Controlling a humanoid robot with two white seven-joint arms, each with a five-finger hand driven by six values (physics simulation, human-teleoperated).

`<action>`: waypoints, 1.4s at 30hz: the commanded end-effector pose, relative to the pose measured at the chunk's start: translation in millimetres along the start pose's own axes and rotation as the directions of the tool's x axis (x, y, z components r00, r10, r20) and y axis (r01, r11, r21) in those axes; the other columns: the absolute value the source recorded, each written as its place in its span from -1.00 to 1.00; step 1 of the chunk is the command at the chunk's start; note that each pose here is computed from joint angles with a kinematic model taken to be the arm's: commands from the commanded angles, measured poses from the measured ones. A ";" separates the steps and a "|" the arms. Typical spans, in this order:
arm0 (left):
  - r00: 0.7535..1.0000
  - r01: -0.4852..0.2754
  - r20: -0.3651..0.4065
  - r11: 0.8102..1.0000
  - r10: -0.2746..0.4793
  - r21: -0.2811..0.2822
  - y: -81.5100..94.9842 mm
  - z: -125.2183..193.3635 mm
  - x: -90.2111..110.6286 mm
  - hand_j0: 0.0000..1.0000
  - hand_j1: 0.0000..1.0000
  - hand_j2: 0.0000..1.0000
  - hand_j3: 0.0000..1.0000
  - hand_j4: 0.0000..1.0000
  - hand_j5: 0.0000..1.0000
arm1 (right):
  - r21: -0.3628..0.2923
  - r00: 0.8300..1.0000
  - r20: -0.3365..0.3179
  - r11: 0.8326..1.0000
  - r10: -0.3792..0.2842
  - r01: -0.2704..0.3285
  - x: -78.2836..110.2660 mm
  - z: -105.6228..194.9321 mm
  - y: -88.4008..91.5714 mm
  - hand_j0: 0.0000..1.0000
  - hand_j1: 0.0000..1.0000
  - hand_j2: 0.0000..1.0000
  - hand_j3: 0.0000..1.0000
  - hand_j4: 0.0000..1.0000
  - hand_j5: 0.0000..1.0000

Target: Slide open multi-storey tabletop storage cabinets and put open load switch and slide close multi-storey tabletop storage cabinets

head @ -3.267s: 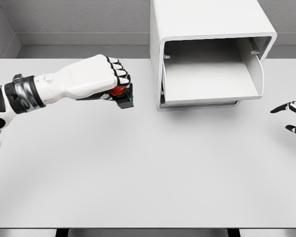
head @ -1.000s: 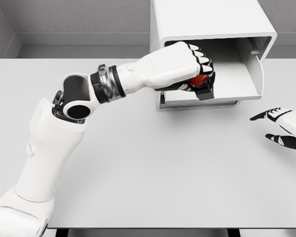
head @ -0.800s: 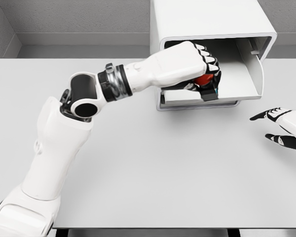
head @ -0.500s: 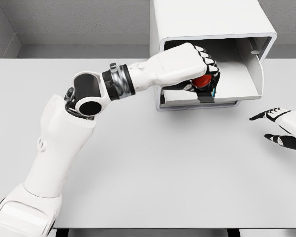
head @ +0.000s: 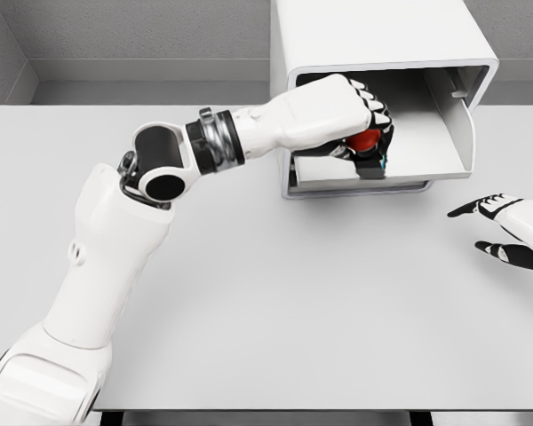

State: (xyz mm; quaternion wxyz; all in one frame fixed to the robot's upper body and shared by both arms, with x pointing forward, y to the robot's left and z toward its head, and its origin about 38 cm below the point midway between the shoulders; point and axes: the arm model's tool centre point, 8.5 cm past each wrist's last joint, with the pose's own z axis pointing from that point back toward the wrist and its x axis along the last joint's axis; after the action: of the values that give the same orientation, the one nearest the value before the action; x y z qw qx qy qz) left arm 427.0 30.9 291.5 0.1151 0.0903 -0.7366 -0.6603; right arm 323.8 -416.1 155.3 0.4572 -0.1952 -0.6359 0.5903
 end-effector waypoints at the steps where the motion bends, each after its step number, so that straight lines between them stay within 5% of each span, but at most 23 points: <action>1: 1.000 -0.018 -0.004 1.000 0.018 -0.008 -4.7 -0.8 -2.3 -0.19 -0.19 -0.19 -0.19 -0.19 -0.19 | -0.006 1.000 0.001 1.000 -0.007 0.007 0.3 -0.3 0.0 0.43 0.43 0.43 0.43 0.43 0.43; 25: 0.999 -0.008 -0.040 0.998 0.006 -0.060 -11.4 -3.9 -15.4 -0.18 -0.18 -0.18 -0.18 -0.18 -0.18 | -0.005 1.000 0.004 1.000 -0.007 0.007 1.2 -1.3 0.6 0.45 0.45 0.45 0.45 0.45 0.45; 32: 0.999 -0.003 -0.043 0.998 0.000 -0.064 -11.9 -3.9 -15.7 0.07 0.07 0.07 0.07 0.07 0.07 | -0.006 1.000 0.004 1.000 -0.006 0.006 1.2 -1.6 0.1 0.45 0.45 0.45 0.45 0.45 0.45; 42: 0.999 -0.003 -0.043 0.998 0.000 -0.064 -11.9 -3.9 -15.7 0.13 0.13 0.13 0.13 0.13 0.13 | -0.007 1.000 0.006 1.000 -0.005 0.005 1.1 -2.6 -0.5 0.45 0.45 0.45 0.45 0.45 0.45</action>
State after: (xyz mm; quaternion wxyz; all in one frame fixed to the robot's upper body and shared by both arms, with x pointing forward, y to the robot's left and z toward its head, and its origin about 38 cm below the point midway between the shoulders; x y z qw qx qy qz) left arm 442.8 29.9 278.7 0.1324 0.1019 -0.7103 -0.6838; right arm 325.4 -413.6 155.3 0.4551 -0.1944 -0.6380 0.5899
